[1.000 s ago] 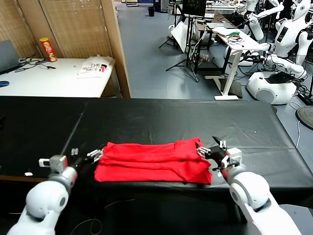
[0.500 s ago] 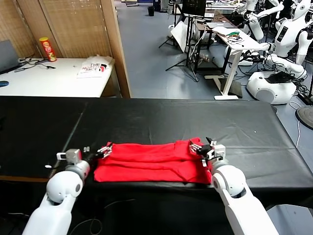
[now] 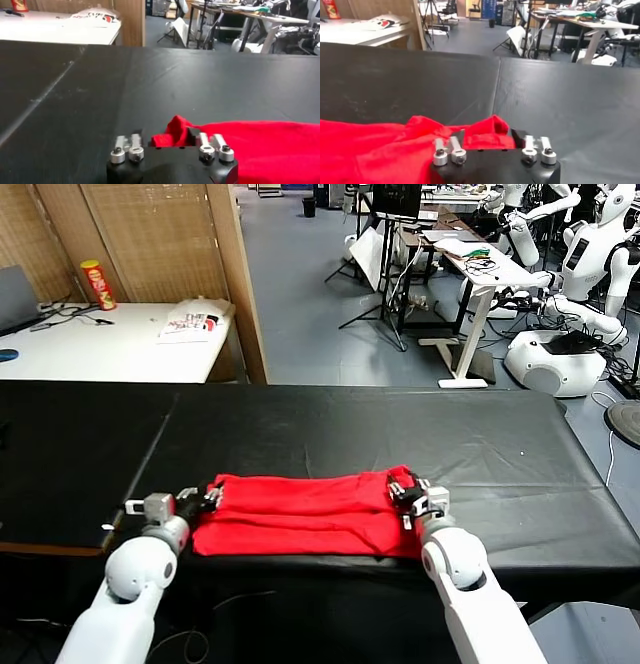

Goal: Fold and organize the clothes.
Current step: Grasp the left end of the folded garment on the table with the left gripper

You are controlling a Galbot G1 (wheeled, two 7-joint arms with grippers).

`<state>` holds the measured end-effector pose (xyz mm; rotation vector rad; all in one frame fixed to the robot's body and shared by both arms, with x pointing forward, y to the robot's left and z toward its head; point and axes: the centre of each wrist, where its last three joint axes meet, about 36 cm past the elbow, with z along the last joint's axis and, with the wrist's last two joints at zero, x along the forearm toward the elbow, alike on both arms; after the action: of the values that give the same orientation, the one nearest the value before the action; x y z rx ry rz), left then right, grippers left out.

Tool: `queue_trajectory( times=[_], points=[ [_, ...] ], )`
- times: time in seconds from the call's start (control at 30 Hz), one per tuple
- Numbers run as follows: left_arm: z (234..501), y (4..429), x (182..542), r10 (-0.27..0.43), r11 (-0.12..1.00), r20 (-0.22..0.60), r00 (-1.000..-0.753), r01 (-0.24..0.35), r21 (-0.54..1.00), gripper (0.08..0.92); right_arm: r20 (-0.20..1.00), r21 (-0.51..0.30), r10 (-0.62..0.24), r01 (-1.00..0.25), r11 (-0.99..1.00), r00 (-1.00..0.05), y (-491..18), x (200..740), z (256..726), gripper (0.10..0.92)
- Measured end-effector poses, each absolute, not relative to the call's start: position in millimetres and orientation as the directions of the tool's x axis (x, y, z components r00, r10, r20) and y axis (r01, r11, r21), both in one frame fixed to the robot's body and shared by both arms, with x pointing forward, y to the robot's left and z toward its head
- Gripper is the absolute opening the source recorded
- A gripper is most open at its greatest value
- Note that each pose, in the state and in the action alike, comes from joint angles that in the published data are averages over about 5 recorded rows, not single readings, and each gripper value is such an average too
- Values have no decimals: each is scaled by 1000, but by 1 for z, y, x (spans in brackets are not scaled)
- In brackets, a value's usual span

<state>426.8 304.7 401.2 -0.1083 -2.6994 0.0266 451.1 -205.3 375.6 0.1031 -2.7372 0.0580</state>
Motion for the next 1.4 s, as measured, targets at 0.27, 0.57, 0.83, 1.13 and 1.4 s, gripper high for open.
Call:
queue_trajectory(
  times=[0.27, 0.57, 0.83, 1.13, 1.4],
  points=[
    [397, 294, 423, 51, 997, 373, -927, 66, 28, 126, 380, -19, -55, -68, 998, -923, -199, 445, 372, 145],
    [400, 302, 424, 41, 998, 364, -931, 56, 33, 319, 368, -14, -74, -85, 996, -927, -211, 435, 382, 469],
    [412, 322, 421, 21, 999, 377, -926, 7, -38, 718, 327, -6, -80, -87, 996, -942, -231, 412, 406, 789],
    [420, 336, 390, 45, 975, 377, -925, -42, -219, 798, 276, 0, -90, -93, 996, -957, -235, 383, 432, 798],
    [411, 332, 369, 44, 966, 386, -922, -60, -253, 798, 261, 3, -94, -96, 995, -961, -234, 374, 440, 798]
  ],
)
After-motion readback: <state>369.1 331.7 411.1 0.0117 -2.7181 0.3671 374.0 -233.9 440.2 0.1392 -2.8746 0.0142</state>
